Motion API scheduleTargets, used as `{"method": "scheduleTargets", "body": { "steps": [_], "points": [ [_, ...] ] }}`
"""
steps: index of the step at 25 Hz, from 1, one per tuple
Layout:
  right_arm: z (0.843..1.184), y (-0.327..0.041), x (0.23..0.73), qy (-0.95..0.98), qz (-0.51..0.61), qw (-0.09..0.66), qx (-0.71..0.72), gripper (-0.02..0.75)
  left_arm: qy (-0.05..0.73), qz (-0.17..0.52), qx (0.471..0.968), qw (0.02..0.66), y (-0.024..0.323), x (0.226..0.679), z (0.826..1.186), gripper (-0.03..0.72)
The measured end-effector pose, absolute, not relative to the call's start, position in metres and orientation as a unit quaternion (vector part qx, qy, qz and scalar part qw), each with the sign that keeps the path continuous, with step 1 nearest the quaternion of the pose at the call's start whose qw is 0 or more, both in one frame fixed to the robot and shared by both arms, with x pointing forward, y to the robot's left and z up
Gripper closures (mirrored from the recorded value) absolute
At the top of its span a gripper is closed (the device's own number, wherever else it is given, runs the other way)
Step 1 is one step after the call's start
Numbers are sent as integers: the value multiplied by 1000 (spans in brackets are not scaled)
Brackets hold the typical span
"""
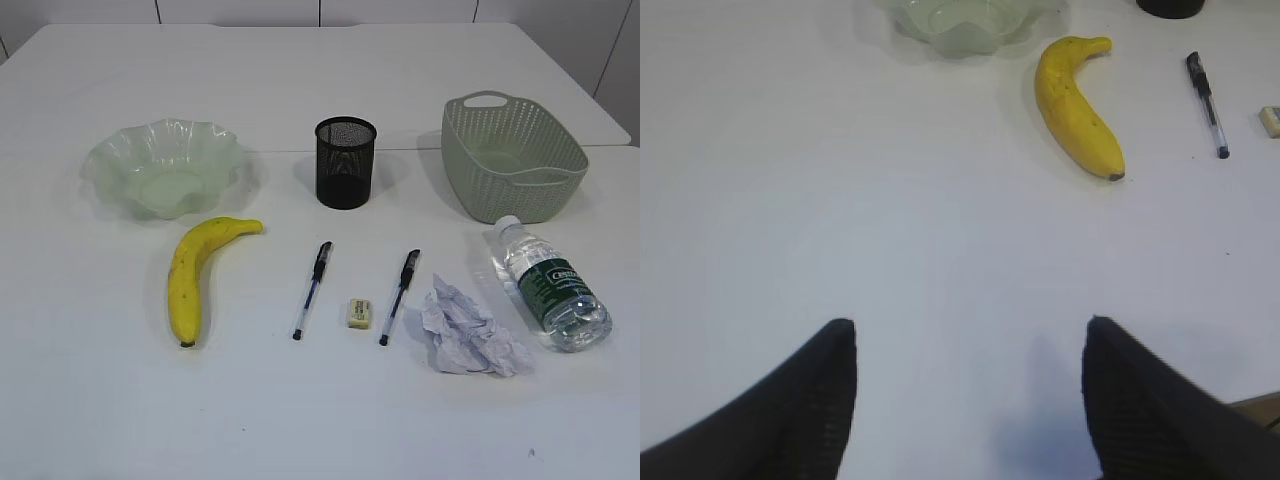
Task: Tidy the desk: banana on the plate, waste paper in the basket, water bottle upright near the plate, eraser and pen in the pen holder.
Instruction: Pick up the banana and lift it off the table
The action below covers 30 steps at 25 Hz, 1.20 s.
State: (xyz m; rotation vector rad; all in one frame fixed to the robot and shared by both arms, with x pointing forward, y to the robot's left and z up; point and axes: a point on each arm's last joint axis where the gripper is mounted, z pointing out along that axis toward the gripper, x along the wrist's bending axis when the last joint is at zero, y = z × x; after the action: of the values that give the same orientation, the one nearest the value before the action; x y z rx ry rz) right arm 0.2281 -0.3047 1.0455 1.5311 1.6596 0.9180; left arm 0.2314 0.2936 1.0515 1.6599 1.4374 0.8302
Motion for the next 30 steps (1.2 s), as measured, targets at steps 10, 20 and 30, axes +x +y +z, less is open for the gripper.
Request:
{"method": "scheduleTargets", "body": {
  "steps": [10, 20, 30],
  "points": [
    [1046, -305, 228, 639, 354, 345, 590, 189, 565, 326, 652, 387, 294, 231, 1051, 221],
    [1046, -305, 228, 639, 354, 345, 590, 189, 565, 326, 652, 387, 294, 231, 1051, 235],
    [1046, -305, 228, 639, 354, 344, 590, 189, 565, 325, 652, 388, 293, 231, 1052, 242]
  ]
}}
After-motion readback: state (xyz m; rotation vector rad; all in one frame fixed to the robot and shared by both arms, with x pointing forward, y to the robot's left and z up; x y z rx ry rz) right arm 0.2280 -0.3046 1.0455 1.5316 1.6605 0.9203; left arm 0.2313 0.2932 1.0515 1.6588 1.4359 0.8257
